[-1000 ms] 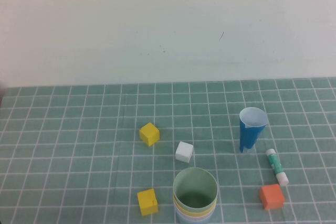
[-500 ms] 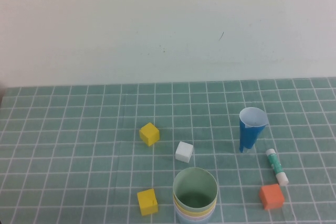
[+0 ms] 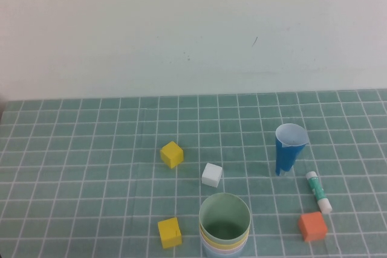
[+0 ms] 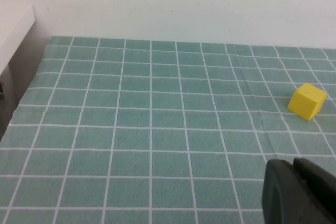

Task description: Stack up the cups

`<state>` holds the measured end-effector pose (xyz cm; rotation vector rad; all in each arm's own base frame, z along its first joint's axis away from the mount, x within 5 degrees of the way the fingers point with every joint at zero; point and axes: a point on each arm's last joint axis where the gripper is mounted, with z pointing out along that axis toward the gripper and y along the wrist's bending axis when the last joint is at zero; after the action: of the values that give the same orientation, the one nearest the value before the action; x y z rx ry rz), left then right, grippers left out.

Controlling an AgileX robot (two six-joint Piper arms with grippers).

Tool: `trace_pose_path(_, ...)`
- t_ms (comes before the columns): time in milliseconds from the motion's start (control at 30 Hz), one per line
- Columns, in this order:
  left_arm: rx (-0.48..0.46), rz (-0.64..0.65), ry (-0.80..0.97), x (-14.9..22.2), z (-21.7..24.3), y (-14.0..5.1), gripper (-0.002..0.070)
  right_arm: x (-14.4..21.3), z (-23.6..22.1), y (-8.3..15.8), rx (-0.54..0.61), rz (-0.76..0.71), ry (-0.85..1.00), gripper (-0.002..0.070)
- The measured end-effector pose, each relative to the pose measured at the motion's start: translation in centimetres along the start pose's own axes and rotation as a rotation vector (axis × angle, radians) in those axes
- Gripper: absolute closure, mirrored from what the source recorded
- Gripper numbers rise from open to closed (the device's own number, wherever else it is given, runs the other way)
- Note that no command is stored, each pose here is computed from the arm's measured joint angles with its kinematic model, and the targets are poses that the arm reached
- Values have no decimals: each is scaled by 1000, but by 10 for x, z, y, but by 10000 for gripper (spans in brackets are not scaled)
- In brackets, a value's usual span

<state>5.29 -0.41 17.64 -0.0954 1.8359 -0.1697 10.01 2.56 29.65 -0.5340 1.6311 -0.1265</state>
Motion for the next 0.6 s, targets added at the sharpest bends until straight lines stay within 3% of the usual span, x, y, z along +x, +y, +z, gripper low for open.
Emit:
trace_pose_path(167, 0, 0, 0, 0, 0, 0, 677, -2, -36, -23, 271, 34, -84, 678)
trace_pose_path(333, 0, 0, 0, 0, 0, 0, 677, -4, -67, -28, 467, 37, -157, 678)
trace_pose_path(600, 0, 3, 0, 0, 0, 0, 677, -8, -90, -24, 537, 17, -264, 678)
